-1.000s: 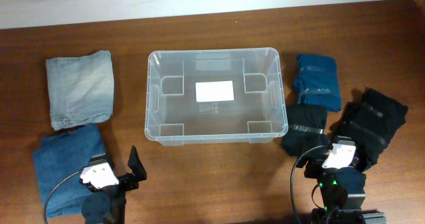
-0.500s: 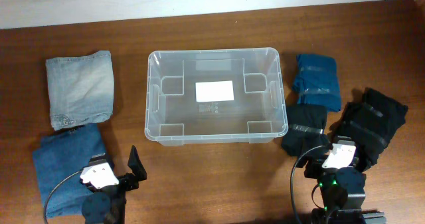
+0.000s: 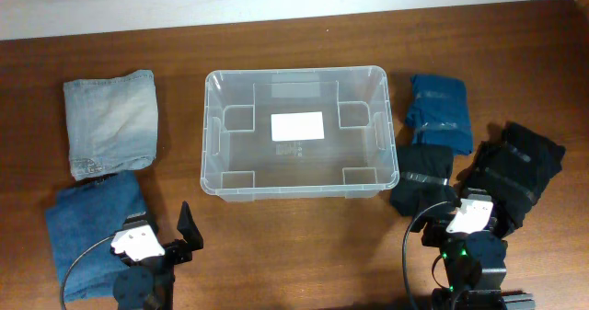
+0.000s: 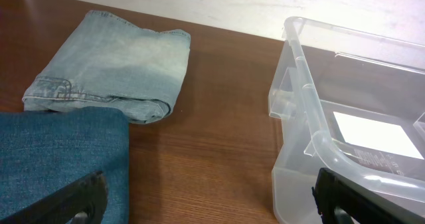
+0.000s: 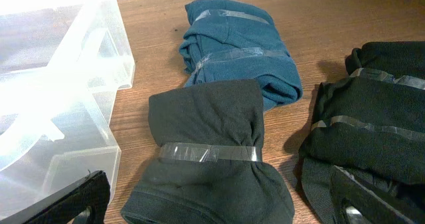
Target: Pack container
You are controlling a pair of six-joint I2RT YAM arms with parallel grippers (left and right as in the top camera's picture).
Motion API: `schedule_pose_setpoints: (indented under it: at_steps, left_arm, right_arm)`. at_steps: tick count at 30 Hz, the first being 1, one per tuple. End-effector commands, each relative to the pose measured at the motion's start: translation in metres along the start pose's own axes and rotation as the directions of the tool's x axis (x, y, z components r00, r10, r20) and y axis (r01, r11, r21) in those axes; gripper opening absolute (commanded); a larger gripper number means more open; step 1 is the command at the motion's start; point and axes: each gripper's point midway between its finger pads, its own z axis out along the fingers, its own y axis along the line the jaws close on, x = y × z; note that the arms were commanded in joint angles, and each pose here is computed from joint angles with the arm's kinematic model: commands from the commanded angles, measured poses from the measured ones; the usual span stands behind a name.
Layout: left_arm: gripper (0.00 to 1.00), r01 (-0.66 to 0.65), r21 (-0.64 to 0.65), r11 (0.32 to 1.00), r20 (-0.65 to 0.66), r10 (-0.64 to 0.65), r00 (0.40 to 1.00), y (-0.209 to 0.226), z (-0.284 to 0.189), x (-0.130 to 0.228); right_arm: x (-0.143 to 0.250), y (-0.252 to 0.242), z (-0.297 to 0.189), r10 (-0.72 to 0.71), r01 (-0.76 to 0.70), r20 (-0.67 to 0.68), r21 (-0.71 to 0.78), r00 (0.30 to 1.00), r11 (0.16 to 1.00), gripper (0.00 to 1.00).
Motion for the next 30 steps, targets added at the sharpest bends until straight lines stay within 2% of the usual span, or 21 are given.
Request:
schedule_pose_setpoints:
  at_steps: [1,24,30]
  left_arm:
    - [1.00,-0.012,0.010,1.000,0.004,0.012,1.000,-0.001,0.001,0.001]
    - [0.99,-0.012,0.010,1.000,0.004,0.012,1.000,-0.001,0.001,0.001]
    - [1.00,0.001,0.086,0.996,0.013,-0.002,1.000,-0.015,0.000,-0.002]
  right_arm:
    - [0.001,-0.001,0.001,-0.001,0.001,0.003,0.001,1.000,1.000,0.98]
    - [0.001,-0.001,0.001,-0.001,0.001,0.003,0.001,1.000,1.000,0.98]
    - [0.001,-0.001,0.001,-0.001,0.001,0.003,0.001,1.000,1.000,0.98]
